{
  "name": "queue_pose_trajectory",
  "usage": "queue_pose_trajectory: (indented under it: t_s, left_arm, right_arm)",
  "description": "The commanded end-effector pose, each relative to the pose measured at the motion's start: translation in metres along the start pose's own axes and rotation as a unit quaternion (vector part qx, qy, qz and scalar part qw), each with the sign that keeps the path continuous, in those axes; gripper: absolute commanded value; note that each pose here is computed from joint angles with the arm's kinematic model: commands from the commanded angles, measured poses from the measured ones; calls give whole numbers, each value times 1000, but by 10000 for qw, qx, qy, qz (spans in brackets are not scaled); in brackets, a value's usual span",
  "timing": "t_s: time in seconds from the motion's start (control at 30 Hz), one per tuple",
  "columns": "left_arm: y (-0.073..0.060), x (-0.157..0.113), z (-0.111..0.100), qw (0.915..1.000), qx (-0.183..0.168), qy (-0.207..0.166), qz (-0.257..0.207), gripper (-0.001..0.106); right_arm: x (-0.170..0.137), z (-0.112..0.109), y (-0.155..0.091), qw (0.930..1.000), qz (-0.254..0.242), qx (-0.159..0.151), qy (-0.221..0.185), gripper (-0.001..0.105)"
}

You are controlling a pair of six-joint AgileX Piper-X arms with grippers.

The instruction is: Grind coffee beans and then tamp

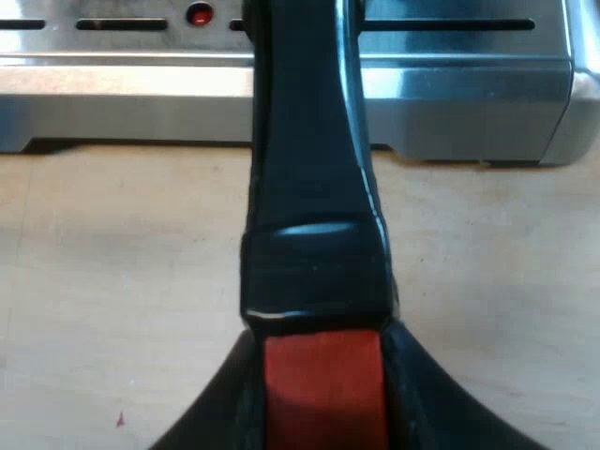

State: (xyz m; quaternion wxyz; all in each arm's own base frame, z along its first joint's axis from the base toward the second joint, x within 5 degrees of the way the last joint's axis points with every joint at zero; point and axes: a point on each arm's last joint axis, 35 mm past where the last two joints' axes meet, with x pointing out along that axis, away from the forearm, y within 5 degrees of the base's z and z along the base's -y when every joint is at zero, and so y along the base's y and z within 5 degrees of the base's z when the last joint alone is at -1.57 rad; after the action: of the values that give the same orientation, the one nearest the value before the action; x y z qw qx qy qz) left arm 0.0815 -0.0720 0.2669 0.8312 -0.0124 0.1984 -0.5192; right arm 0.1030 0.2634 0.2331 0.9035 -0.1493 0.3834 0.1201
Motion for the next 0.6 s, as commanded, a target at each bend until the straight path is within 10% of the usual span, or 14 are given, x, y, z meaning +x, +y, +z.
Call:
queue_pose_trajectory:
  t_s: [0.03,0.6]
  left_arm:
    - [-1,0,1,10000,32,-40,-85,78]
    - [-10,-14,10,9994,-183,281,-31,78]
  right_arm:
    - [-10,2,3,9995,-27,32,-310,0]
    - [-63,4,-25,9932,431,-947,-523,0]
